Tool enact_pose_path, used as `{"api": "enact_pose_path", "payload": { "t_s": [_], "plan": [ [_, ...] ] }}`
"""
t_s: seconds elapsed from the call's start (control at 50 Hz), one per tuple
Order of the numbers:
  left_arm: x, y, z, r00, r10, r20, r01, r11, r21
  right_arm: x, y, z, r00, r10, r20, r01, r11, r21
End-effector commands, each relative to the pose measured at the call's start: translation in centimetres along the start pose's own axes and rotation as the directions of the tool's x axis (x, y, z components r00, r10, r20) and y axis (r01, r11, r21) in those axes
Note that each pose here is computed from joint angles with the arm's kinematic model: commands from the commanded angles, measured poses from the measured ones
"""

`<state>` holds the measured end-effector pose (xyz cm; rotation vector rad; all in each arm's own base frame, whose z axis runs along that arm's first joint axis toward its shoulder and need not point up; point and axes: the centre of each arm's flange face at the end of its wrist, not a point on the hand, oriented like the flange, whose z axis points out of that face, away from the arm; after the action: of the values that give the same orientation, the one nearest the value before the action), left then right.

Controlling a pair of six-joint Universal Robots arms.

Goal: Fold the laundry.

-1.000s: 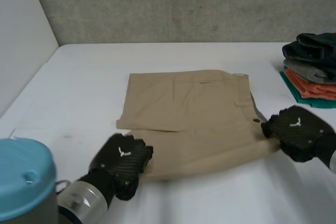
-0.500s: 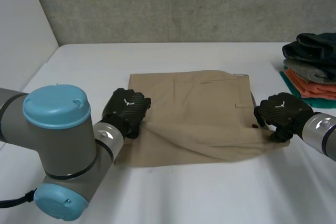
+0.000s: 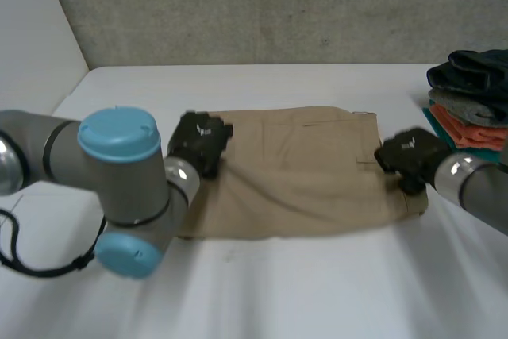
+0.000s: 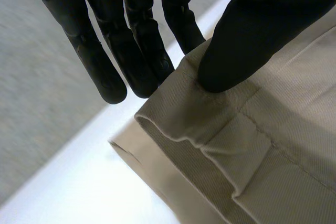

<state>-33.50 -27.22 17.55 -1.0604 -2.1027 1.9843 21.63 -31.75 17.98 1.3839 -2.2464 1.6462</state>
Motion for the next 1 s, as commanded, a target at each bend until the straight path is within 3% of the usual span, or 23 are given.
{"api": "enact_pose_path", "payload": {
  "t_s": [0.02, 0.14, 0.34, 0.46, 0.66, 0.8, 1.0],
  "plan": [
    [-3.6, -1.5, 5.8, 0.985, 0.02, 0.174, -0.056, 0.977, 0.208, 2.3, -3.2, 5.3, 0.965, -0.066, -0.254, 0.131, 0.959, 0.252],
    [-5.0, -0.7, 10.7, 0.958, 0.061, 0.279, -0.152, 0.936, 0.317, 2.3, -3.5, 10.3, 0.924, -0.067, -0.376, 0.216, 0.904, 0.368],
    [-3.6, 1.9, 13.4, 0.971, 0.091, 0.221, -0.171, 0.911, 0.376, 1.0, -1.0, 16.0, 0.908, -0.05, -0.417, 0.223, 0.899, 0.377],
    [-3.1, 1.0, 12.0, 0.974, 0.092, 0.205, -0.168, 0.904, 0.392, 1.6, -2.3, 13.7, 0.921, 0.006, -0.389, 0.146, 0.922, 0.359],
    [-3.4, 0.0, 6.9, 0.982, 0.097, 0.163, -0.146, 0.934, 0.326, 0.9, -2.6, 6.3, 0.966, 0.194, -0.168, -0.156, 0.964, 0.216],
    [-2.3, 1.0, 4.4, 0.991, 0.08, 0.11, -0.107, 0.955, 0.275, 0.2, -0.2, 5.7, 0.968, 0.246, -0.047, -0.238, 0.963, 0.129],
    [-1.6, 2.2, 3.5, 0.997, 0.022, 0.067, -0.037, 0.97, 0.239, -0.7, 2.1, 8.2, 0.971, 0.236, -0.039, -0.231, 0.967, 0.107]
  ]
}}
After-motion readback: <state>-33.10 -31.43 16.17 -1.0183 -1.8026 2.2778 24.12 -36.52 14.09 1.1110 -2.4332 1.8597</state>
